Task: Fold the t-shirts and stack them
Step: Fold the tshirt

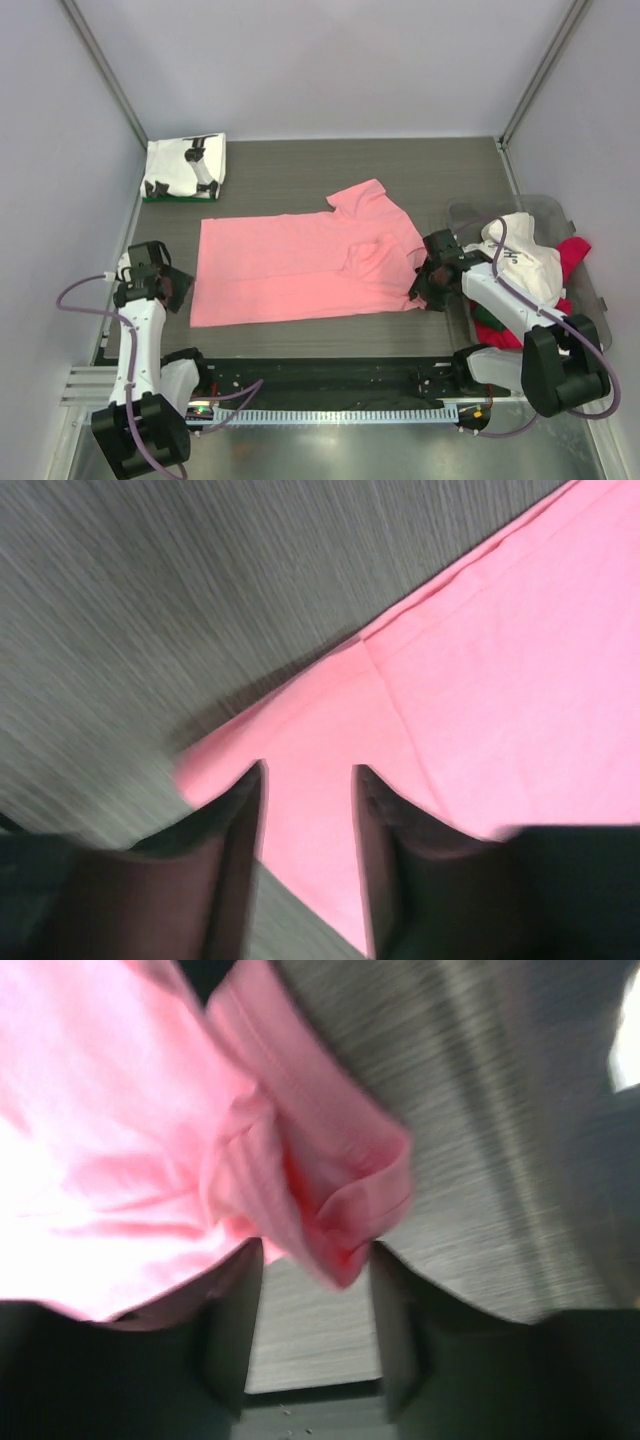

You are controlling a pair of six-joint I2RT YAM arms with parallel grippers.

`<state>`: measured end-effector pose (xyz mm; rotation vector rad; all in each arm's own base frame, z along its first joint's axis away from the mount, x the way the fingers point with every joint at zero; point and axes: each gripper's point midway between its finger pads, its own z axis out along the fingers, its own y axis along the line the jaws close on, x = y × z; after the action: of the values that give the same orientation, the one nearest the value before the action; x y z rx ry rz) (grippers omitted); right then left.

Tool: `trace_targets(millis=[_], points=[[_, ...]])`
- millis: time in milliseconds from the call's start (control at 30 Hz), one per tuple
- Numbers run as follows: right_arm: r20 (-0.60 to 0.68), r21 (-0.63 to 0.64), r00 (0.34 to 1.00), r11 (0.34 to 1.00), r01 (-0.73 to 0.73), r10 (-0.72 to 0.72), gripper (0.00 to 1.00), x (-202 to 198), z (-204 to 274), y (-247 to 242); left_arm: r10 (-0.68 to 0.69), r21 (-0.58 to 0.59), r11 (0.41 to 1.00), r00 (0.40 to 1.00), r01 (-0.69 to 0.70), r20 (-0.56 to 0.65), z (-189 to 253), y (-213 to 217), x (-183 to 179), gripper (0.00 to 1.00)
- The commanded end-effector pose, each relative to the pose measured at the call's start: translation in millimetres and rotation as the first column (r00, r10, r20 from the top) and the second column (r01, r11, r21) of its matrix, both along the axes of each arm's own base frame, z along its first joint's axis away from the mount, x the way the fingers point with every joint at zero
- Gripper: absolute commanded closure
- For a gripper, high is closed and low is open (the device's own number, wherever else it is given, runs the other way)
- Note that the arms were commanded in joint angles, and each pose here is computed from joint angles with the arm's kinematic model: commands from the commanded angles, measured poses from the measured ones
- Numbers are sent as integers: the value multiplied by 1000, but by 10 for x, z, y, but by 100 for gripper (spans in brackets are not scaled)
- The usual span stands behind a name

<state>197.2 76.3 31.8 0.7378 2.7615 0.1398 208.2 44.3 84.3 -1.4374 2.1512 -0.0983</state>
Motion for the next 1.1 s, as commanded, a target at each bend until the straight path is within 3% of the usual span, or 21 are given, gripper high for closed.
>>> trace_targets(millis=[0,33,133,233,333,433,567,633,667,700,800,1000,1067], points=[[9,59,1000,998,17,-17,44,-119,50,129,42,2,999,998,-43,40,226,28,-8,45],[8,65,1000,997,28,-29,40,-162,70,137,40,-4,999,999,-40,34,252,12,-35,30],[93,81,996,997,9,-16,35,-120,302,193,30,26,999,997,-32,76,462,39,-32,20],[231,94,973,994,-53,30,35,119,693,285,-42,71,997,989,32,145,728,42,67,19],[312,17,944,993,-115,104,34,484,1015,299,-174,103,982,971,159,164,861,-19,177,19],[381,-69,904,981,-181,194,33,964,1406,371,-273,163,954,956,253,112,924,23,206,20],[320,-159,910,962,-222,262,36,1694,1338,488,-313,195,935,947,295,67,887,73,222,16],[383,-145,882,961,-237,275,36,2106,1545,561,-364,180,922,926,343,97,865,-6,296,17],[329,-146,898,955,-259,293,36,2283,1288,607,-371,170,921,923,351,99,843,-26,306,17],[389,-140,872,955,-262,297,36,2534,1500,680,-368,166,922,925,350,97,821,-28,305,17],[395,-128,864,950,-284,311,36,3003,1360,781,-365,179,921,926,345,94,831,-3,308,17],[445,-116,826,937,-330,346,36,3623,1209,924,-343,183,928,937,326,70,804,36,296,18],[417,-116,838,935,-334,351,37,3742,940,922,-333,190,928,942,319,46,774,64,284,20]])
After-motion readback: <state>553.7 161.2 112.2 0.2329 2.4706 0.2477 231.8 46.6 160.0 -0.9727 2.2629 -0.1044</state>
